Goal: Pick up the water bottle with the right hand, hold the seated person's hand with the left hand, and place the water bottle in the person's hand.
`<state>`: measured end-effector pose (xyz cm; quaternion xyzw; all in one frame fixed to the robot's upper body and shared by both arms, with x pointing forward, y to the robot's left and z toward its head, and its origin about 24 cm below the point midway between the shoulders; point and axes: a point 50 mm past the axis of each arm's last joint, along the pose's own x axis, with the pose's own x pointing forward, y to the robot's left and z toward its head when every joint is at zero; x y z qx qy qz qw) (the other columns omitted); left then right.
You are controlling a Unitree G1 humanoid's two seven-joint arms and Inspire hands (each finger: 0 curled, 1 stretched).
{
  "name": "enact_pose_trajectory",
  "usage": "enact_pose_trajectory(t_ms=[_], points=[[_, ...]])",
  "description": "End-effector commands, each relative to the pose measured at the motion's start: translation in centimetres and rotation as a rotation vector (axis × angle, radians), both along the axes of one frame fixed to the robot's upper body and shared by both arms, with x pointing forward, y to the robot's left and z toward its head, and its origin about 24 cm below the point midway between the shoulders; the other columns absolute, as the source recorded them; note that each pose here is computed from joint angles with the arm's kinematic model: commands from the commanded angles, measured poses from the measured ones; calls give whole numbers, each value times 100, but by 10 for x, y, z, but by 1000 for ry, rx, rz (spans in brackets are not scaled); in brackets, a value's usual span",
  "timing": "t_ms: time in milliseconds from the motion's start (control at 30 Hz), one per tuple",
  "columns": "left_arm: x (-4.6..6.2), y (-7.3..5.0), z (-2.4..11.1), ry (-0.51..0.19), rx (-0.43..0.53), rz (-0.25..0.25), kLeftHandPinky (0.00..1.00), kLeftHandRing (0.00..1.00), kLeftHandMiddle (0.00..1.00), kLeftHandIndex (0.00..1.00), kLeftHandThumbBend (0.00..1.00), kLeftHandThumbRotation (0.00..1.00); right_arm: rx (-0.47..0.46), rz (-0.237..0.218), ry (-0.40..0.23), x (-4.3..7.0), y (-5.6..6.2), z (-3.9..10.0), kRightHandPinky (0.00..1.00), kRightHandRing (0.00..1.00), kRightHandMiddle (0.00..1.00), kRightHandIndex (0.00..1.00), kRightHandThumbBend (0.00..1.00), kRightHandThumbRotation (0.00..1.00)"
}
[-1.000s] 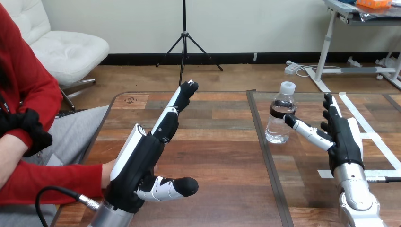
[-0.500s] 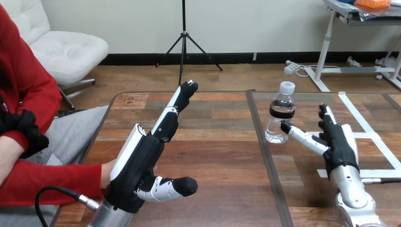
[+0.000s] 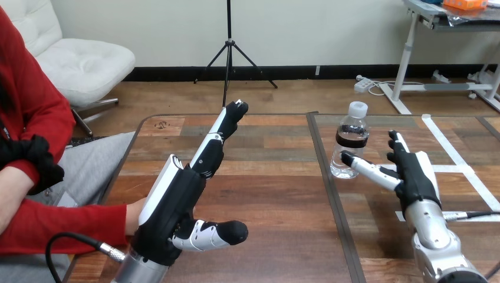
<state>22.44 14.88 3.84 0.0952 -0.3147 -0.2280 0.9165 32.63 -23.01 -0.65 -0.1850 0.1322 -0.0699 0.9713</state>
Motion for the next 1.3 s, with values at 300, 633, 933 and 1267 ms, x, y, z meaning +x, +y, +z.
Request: enact_pose_trajectory(t_ms=[300, 633, 933, 1267], points=[[10, -2, 15, -82, -8, -1, 100, 100, 100, 100, 100, 80, -92, 21, -79, 42, 3, 55, 89, 96, 98, 100, 100, 47], [8, -1, 16, -84, -17, -1, 100, 100, 100, 100, 100, 79, -93, 38, -59, 45, 6, 58, 89, 97, 99, 100, 100, 47], [7, 1, 16, -97, -2, 8, 100, 100, 100, 100, 100, 79, -107, 51, -57, 47, 8, 60, 87, 96, 99, 100, 100, 47], [7, 1, 16, -101, -1, 1, 100, 100, 100, 100, 100, 79, -127, 55, -42, 49, 9, 61, 85, 96, 98, 100, 100, 46]])
